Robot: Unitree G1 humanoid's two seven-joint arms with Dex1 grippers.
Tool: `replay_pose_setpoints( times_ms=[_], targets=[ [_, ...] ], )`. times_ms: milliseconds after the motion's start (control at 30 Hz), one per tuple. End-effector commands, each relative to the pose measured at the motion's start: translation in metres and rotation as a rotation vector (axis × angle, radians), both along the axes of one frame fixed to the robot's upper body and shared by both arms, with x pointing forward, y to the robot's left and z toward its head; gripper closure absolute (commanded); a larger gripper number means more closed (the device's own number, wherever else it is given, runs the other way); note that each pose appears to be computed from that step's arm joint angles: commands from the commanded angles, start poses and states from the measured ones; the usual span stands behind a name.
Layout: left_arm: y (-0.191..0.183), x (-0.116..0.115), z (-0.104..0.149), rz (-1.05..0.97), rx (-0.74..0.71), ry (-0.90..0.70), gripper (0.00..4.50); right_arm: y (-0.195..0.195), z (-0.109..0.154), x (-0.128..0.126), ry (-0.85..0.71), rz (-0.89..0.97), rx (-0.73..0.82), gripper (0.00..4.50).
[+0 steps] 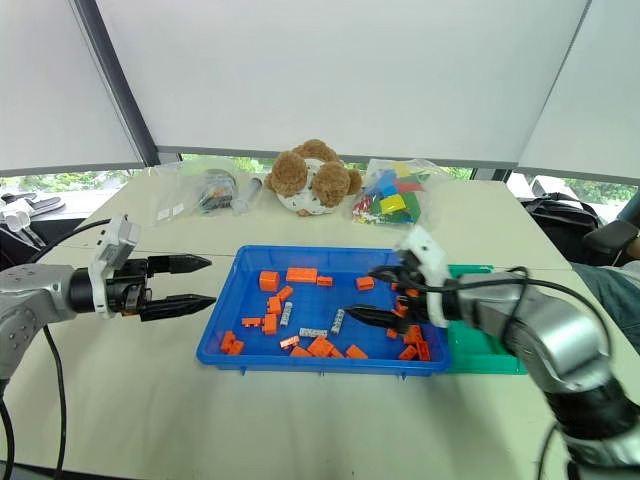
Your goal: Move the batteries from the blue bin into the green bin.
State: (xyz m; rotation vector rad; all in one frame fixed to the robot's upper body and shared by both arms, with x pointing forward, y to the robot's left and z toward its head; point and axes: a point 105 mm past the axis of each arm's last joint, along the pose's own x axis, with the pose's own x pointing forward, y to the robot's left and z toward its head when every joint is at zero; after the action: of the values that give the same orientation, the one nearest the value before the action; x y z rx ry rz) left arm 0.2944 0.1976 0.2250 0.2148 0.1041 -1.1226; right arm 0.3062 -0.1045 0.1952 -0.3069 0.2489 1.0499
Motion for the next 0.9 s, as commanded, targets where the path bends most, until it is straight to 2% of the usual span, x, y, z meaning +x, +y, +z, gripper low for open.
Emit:
replay_pose_setpoints(
  times_ms=[33,167,333,633,900],
  targets=[
    [0.009,0.006,0.012,0.018,0.031,-0.054,0.00,0.030,-0.015,0.015,0.011,0.051,-0.052,0.04],
    [0.010,0.011,0.016,0.019,0.038,-0.065,0.00,0.060,-0.034,0.030,-0.003,0.142,-0.138,0.04],
    [0.011,0.009,0.018,0.011,0.045,-0.070,0.00,0.081,-0.046,0.050,-0.035,0.178,-0.213,0.04],
    [0.010,-0.004,0.010,-0.049,0.102,-0.049,0.00,0.092,-0.066,0.066,-0.028,0.222,-0.319,0.04],
    [0.007,-0.008,0.008,-0.078,0.116,-0.046,0.00,0.099,-0.070,0.074,-0.029,0.222,-0.325,0.04]
  ],
)
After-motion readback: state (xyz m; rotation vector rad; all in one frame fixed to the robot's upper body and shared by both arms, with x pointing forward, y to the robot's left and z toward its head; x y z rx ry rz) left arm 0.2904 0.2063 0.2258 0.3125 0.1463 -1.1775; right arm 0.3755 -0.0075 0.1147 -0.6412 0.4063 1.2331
